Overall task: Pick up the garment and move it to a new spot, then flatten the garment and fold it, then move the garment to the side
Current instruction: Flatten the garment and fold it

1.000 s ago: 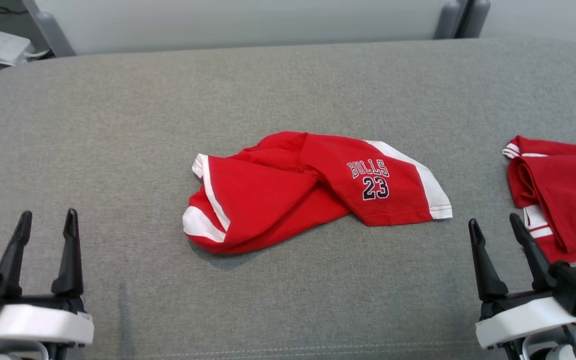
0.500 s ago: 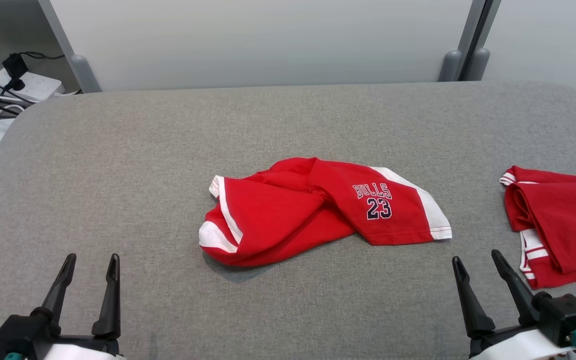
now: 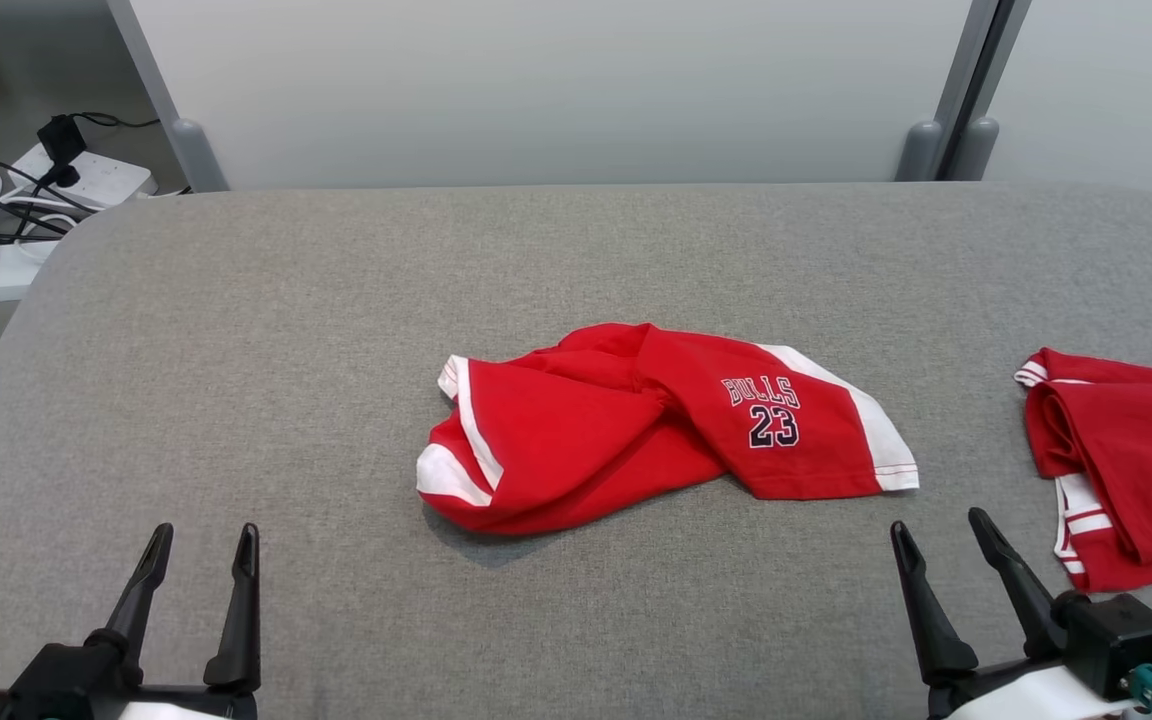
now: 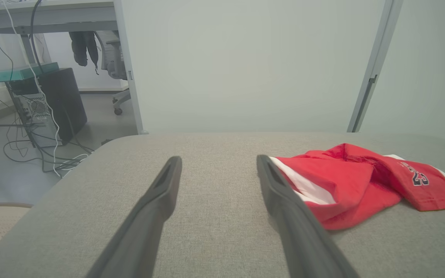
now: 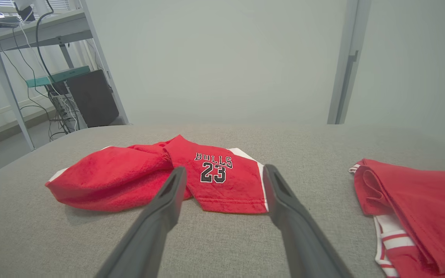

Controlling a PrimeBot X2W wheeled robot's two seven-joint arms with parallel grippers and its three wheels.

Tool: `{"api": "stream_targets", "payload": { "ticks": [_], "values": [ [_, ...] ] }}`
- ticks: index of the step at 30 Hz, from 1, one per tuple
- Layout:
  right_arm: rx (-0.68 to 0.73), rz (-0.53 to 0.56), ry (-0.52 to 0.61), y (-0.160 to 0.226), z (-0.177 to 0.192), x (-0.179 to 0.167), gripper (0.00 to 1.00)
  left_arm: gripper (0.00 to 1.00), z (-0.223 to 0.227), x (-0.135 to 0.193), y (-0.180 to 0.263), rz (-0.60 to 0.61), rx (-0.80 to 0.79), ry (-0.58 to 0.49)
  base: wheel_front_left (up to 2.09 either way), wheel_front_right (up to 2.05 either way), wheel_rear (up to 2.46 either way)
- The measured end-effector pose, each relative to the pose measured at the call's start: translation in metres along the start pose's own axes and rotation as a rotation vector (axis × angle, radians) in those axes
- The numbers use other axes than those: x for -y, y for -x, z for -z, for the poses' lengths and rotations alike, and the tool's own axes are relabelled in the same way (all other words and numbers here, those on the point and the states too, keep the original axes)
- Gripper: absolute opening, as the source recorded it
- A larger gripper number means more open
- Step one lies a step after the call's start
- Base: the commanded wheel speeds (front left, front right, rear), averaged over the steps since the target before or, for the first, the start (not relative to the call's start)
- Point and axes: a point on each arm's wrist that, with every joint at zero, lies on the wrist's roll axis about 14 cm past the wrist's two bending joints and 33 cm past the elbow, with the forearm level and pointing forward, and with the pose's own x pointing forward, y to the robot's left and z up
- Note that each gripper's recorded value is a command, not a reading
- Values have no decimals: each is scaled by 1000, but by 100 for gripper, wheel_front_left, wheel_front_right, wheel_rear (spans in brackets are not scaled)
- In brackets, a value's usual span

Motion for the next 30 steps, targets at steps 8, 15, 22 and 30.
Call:
{"api": "stream_targets", "payload": {
  "ticks": [8, 15, 22, 30],
  "values": [
    [-47, -226, 133, -76, -12, -33, 100, 100, -2, -2, -4, -5, 8, -17, 0, 0, 0],
    [-253, -522, 256, -155, 7, -111, 100, 100, -9, -22, -4, -123, 36, 29, 0, 0, 0],
    [-434, -656, 298, -180, 37, -153, 100, 100, -10, -30, 4, -176, 46, 59, 0, 0, 0],
    [-605, -792, 337, -198, 77, -198, 100, 100, -6, -46, 16, -251, 37, 72, 0, 0, 0]
  ]
}}
